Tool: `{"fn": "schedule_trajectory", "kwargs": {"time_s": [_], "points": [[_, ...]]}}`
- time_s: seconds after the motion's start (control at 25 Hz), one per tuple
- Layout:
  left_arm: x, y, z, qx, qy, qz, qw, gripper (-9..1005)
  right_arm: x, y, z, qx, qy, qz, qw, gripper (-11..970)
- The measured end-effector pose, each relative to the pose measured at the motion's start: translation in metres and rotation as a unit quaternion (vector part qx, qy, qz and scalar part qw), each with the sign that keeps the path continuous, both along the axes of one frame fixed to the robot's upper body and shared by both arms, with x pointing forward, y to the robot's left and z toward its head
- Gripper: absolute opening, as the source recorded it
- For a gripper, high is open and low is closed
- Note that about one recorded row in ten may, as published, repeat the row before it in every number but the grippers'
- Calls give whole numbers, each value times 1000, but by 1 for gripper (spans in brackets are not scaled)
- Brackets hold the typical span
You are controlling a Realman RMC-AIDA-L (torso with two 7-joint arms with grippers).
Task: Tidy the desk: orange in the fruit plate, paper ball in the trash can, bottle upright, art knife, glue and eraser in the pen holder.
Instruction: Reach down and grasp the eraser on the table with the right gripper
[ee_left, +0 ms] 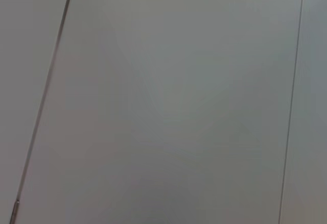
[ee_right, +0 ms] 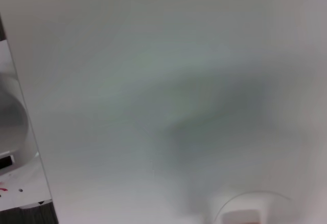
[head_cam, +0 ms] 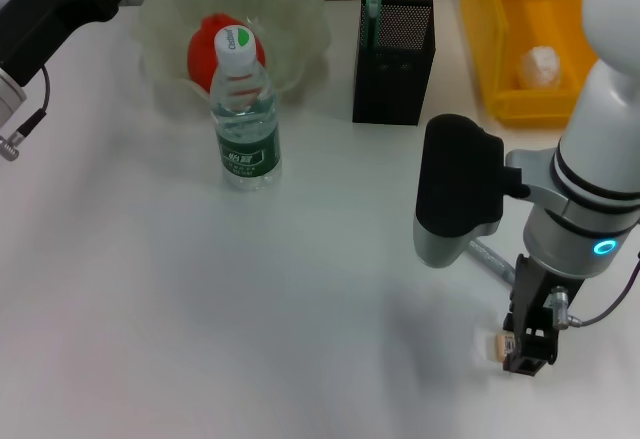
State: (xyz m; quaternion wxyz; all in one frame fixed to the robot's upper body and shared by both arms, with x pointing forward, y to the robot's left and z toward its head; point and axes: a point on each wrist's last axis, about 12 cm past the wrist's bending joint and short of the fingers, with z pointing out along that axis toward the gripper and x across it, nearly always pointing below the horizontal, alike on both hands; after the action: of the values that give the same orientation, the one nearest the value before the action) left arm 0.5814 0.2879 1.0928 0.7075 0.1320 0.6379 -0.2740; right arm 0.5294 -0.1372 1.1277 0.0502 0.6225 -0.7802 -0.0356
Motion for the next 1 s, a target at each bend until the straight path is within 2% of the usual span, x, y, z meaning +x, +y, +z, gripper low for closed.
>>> {"fn": "schedule_trajectory", "kwargs": {"time_s": [1.0], "points": [[-1, 2, -1, 1, 2, 4, 1000, 625, 0, 1, -1, -8, -7, -1, 1000, 372]]}}
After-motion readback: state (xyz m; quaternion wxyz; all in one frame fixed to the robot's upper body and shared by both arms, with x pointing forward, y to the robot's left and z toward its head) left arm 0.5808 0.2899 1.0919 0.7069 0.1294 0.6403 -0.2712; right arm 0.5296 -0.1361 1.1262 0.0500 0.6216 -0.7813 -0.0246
